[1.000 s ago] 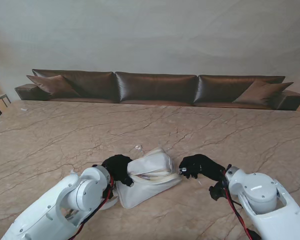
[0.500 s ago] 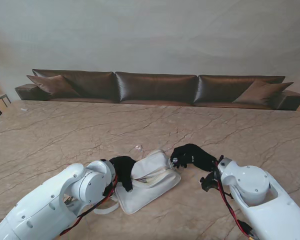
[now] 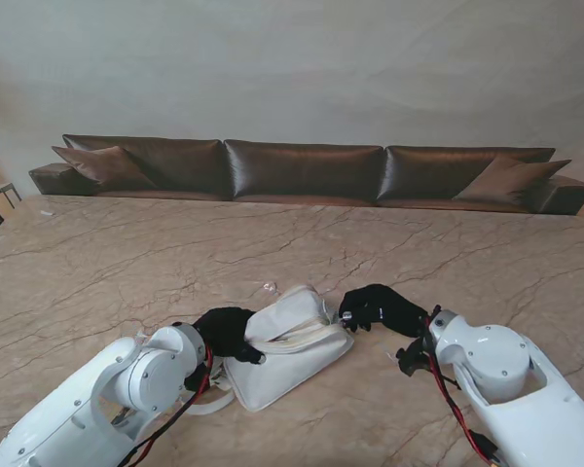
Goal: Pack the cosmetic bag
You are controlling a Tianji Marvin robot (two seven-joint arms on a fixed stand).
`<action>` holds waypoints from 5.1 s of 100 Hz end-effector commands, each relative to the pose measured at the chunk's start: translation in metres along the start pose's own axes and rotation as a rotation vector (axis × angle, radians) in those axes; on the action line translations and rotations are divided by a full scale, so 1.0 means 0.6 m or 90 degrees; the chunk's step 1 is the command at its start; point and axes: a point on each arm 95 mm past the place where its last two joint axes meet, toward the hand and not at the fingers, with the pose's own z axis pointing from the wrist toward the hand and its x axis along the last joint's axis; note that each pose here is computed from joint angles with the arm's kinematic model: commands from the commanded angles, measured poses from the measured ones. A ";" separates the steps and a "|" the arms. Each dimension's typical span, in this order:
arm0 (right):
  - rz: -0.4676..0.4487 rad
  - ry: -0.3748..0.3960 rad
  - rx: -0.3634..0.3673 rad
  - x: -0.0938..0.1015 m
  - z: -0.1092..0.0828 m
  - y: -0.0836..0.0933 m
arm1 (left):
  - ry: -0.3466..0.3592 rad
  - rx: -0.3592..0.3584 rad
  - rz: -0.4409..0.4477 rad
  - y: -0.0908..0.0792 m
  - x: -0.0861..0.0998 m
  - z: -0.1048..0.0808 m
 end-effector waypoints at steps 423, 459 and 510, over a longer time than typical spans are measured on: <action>-0.305 -0.157 -0.202 0.052 -0.105 0.074 | -0.061 0.224 0.112 0.025 -0.020 -0.004; -0.280 -0.222 -0.241 -0.018 -0.153 0.065 | -0.092 0.269 0.071 0.013 -0.032 -0.010; -0.238 -0.221 -0.141 -0.060 -0.124 0.068 | -0.094 0.303 0.014 0.002 -0.038 -0.024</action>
